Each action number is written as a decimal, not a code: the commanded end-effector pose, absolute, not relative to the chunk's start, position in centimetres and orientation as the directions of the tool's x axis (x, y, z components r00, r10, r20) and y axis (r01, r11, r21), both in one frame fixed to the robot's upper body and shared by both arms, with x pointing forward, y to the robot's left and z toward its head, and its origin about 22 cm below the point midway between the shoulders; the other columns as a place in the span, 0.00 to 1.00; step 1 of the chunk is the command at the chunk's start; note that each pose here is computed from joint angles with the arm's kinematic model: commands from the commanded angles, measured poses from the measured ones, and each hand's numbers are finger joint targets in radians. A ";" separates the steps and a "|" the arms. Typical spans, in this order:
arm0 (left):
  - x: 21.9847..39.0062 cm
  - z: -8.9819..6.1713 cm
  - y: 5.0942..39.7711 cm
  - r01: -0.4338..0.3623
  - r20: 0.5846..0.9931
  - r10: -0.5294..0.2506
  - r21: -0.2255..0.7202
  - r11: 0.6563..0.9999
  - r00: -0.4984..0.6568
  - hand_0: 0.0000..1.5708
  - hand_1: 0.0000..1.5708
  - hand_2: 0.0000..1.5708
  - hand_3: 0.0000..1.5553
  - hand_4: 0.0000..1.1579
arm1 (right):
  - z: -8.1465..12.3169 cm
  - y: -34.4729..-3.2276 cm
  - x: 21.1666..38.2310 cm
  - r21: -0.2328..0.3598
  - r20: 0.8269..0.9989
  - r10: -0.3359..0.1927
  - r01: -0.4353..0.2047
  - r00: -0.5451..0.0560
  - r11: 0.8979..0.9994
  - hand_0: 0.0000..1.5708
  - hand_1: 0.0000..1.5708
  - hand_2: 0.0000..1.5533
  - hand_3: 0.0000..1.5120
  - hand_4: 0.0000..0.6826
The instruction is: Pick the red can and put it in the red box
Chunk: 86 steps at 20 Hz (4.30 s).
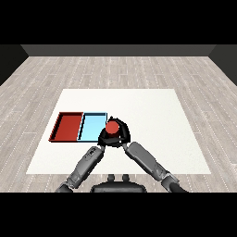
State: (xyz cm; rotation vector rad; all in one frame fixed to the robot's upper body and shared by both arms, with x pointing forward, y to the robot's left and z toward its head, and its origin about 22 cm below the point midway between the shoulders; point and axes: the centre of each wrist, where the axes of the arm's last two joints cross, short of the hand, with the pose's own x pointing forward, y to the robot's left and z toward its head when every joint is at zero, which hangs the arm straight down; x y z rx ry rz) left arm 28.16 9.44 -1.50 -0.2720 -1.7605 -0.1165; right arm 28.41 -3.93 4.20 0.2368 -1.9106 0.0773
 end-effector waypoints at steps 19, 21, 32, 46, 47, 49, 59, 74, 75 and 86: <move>29.6 0.0 7.3 -0.038 0.982 0.025 -0.033 0.999 -0.189 1.00 1.00 0.97 0.92 0.90 | 4.3 -4.5 28.3 0.156 0.933 -0.221 -0.235 -0.284 0.959 0.90 0.90 0.91 0.90 0.69; 28.7 -0.9 9.1 -0.069 0.982 -0.001 -0.012 0.998 -0.191 1.00 1.00 0.97 0.93 0.97 | 4.1 -3.6 28.4 0.116 0.929 -0.188 -0.231 -0.319 0.966 0.75 0.75 0.76 0.72 0.00; 28.7 -0.9 9.4 -0.046 0.975 -0.014 0.003 0.999 -0.223 1.00 1.00 1.00 0.96 0.98 | 3.7 -5.3 29.0 0.031 0.935 -0.109 -0.228 -0.339 0.973 0.00 0.00 0.00 0.00 0.00; 29.6 -1.9 12.2 -0.121 0.977 -0.076 0.053 0.991 -0.199 1.00 1.00 1.00 0.95 0.98 | 6.8 -13.7 27.8 0.120 0.875 -0.145 -0.083 -0.462 0.989 0.00 0.00 0.00 0.00 0.00; 30.0 -1.6 13.6 -0.151 0.967 -0.138 0.107 0.983 -0.213 1.00 1.00 1.00 0.95 0.98 | 7.9 -14.7 26.9 0.133 0.862 -0.152 -0.075 -0.483 0.988 0.00 0.00 0.00 0.00 0.00; 29.1 -1.2 15.6 -0.186 0.960 -0.183 0.145 0.972 -0.211 1.00 1.00 1.00 0.95 0.98 | 7.7 -17.4 26.6 0.106 0.878 -0.115 -0.047 -0.464 0.993 0.00 0.00 0.00 0.00 0.00; 32.2 0.6 28.3 -0.382 0.904 -0.424 0.371 0.847 -0.062 1.00 1.00 0.99 0.94 0.95 | 3.1 -25.9 22.8 0.038 0.926 0.009 0.117 -0.376 0.992 0.00 0.00 0.00 0.00 0.00; 36.2 -3.9 33.7 -0.375 0.815 -0.486 0.578 0.724 0.317 1.00 1.00 0.99 0.96 0.90 | 1.1 -25.0 26.2 -0.002 0.955 0.050 0.161 -0.293 0.987 0.00 0.00 0.00 0.00 0.00; 37.0 -2.9 34.2 -0.378 0.805 -0.487 0.590 0.713 0.338 1.00 1.00 0.98 0.94 0.89 | -0.3 -24.4 25.6 0.016 0.963 0.035 0.187 -0.268 0.982 0.00 0.00 0.00 0.00 0.00; 33.8 -6.9 35.0 -0.372 0.699 -0.312 0.642 0.671 0.643 0.56 0.56 0.56 0.22 0.58 | -0.1 -26.4 27.6 0.030 0.958 0.029 0.200 -0.286 0.979 0.00 0.00 0.00 0.00 0.00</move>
